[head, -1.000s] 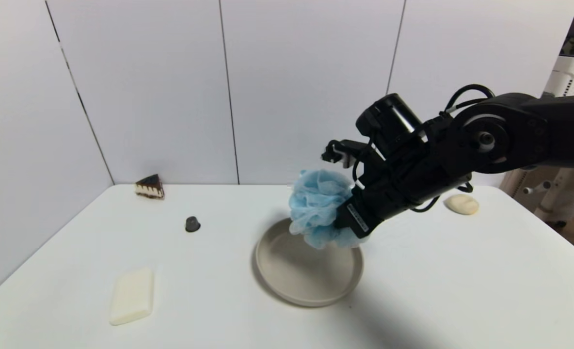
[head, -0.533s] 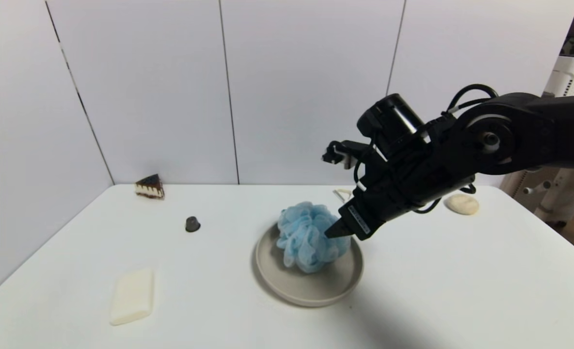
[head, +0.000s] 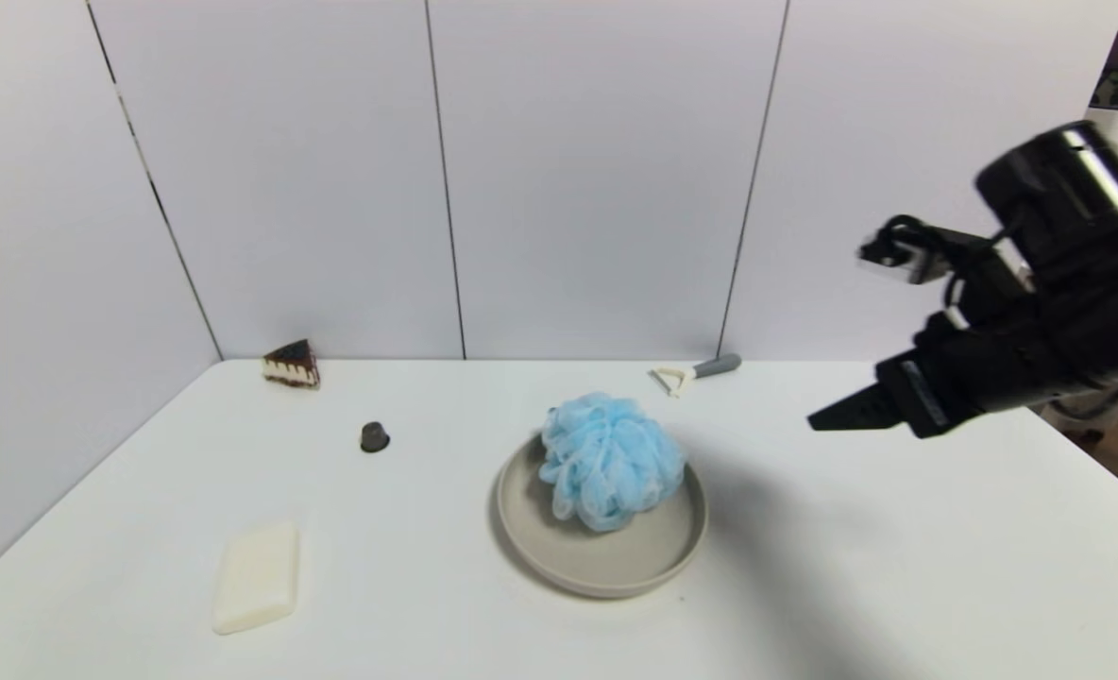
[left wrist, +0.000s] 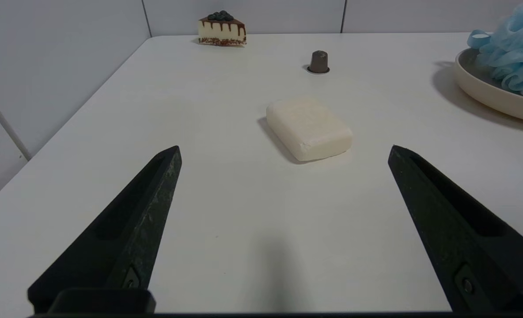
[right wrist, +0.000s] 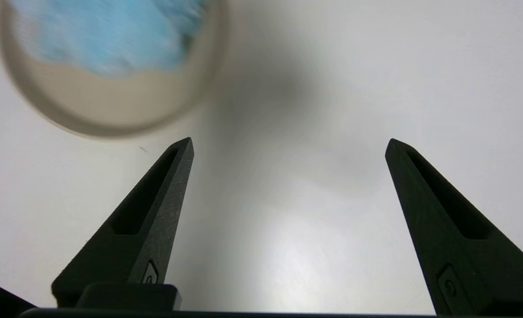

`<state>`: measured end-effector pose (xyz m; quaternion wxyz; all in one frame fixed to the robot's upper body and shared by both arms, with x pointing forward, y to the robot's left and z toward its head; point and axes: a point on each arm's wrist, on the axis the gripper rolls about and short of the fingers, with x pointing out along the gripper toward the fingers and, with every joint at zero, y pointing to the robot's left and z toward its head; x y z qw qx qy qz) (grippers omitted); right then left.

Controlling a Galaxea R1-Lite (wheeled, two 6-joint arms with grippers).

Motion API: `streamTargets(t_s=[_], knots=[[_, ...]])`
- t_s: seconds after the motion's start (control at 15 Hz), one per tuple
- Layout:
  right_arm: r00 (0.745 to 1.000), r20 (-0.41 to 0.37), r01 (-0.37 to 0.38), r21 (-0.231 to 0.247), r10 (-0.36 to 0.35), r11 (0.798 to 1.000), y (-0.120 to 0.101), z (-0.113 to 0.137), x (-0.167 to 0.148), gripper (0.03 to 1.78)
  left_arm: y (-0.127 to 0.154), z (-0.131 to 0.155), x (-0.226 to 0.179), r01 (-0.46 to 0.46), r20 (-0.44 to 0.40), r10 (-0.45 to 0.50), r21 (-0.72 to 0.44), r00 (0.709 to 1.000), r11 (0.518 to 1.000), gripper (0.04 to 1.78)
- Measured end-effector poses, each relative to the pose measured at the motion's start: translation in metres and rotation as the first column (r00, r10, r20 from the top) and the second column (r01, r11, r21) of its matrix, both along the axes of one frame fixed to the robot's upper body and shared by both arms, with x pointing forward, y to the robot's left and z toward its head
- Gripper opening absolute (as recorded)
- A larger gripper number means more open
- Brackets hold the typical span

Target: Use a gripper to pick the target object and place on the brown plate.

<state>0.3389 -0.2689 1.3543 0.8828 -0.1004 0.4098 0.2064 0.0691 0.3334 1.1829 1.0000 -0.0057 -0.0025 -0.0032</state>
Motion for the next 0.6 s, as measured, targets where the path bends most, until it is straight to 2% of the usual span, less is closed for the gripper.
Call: streamTargets(t_s=[0.2, 0.33, 0.47, 0.6], knots=[[0.983, 0.048, 0.179, 0.002, -0.179, 0.984, -0.049, -0.001, -0.063, 1.58, 0.000, 0.000, 0.000, 0.000, 0.000, 0.000, 0.000, 1.000, 1.000, 1.69], [0.950, 0.118, 0.292, 0.002, -0.290, 0.956, -0.064, -0.013, -0.110, 1.61, 0.000, 0.000, 0.000, 0.000, 0.000, 0.000, 0.000, 1.000, 1.000, 1.69], [0.898, 0.233, 0.379, 0.025, -0.374, 0.925, -0.069, -0.036, -0.153, 1.63, 0.000, 0.000, 0.000, 0.000, 0.000, 0.000, 0.000, 1.000, 1.000, 1.69], [0.827, 0.377, 0.419, 0.079, -0.416, 0.905, -0.071, -0.064, -0.189, 1.65, 0.000, 0.000, 0.000, 0.000, 0.000, 0.000, 0.000, 1.000, 1.000, 1.69]])
